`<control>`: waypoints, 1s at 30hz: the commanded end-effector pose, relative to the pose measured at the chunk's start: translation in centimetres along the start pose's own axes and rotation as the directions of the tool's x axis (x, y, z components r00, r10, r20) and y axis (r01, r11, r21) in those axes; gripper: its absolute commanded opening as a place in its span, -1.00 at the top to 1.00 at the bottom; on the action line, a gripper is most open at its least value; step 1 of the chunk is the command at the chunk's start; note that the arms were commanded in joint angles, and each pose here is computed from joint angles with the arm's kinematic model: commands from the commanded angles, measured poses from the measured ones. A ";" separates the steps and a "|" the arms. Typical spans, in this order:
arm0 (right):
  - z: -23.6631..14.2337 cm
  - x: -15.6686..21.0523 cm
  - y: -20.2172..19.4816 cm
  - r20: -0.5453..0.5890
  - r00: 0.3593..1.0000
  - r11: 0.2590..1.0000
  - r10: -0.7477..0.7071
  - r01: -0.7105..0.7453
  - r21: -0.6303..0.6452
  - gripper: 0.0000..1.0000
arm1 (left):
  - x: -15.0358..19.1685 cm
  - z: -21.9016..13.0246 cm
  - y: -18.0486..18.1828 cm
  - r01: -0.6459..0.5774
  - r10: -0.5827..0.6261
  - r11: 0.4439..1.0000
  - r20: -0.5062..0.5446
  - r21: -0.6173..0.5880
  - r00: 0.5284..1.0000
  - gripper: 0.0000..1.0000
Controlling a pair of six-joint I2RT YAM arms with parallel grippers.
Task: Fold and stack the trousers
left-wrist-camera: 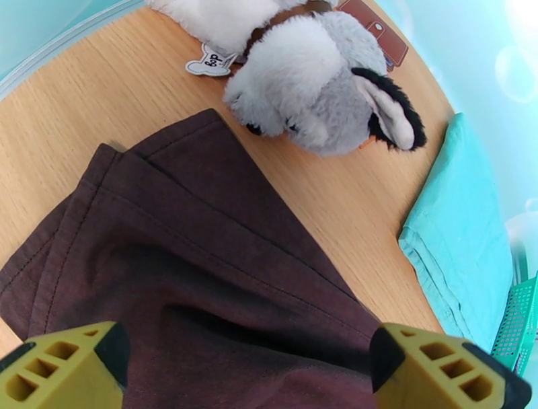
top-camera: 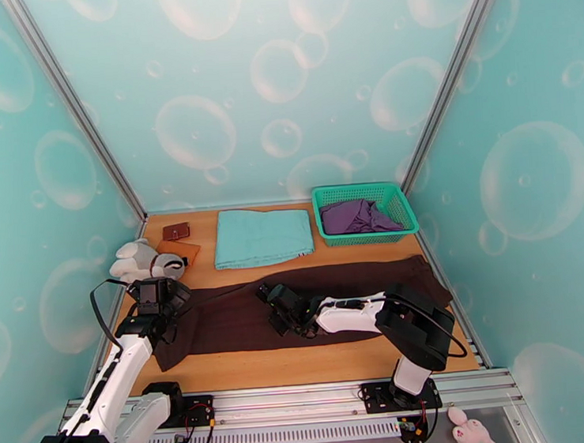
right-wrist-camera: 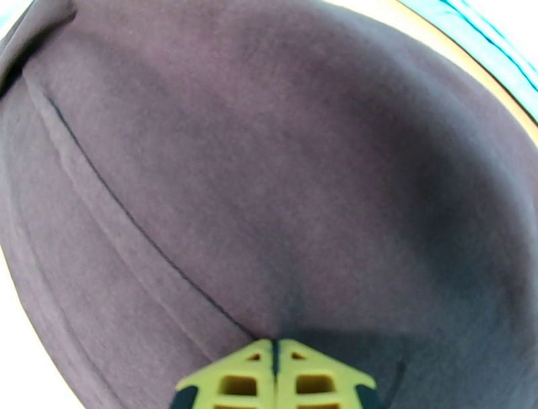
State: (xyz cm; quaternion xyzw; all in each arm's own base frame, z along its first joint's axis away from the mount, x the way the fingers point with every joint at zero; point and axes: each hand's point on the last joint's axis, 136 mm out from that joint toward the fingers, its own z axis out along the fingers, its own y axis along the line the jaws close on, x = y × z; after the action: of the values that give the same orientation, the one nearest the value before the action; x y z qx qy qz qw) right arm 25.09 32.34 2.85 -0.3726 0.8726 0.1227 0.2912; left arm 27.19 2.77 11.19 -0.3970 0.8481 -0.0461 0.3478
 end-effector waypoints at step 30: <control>-10.5 -4.1 4.1 0.141 0.989 0.999 -0.047 0.048 -0.007 1.00 | -0.9 -0.2 -0.5 -0.005 0.003 0.999 0.050 0.039 0.999 -0.98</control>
State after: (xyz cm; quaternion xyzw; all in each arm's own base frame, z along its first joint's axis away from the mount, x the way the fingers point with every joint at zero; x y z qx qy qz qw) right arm 21.45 32.80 12.34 -0.3935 0.8393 0.1336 0.3505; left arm 27.52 2.52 11.62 -0.3930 0.8434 -0.0601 0.3614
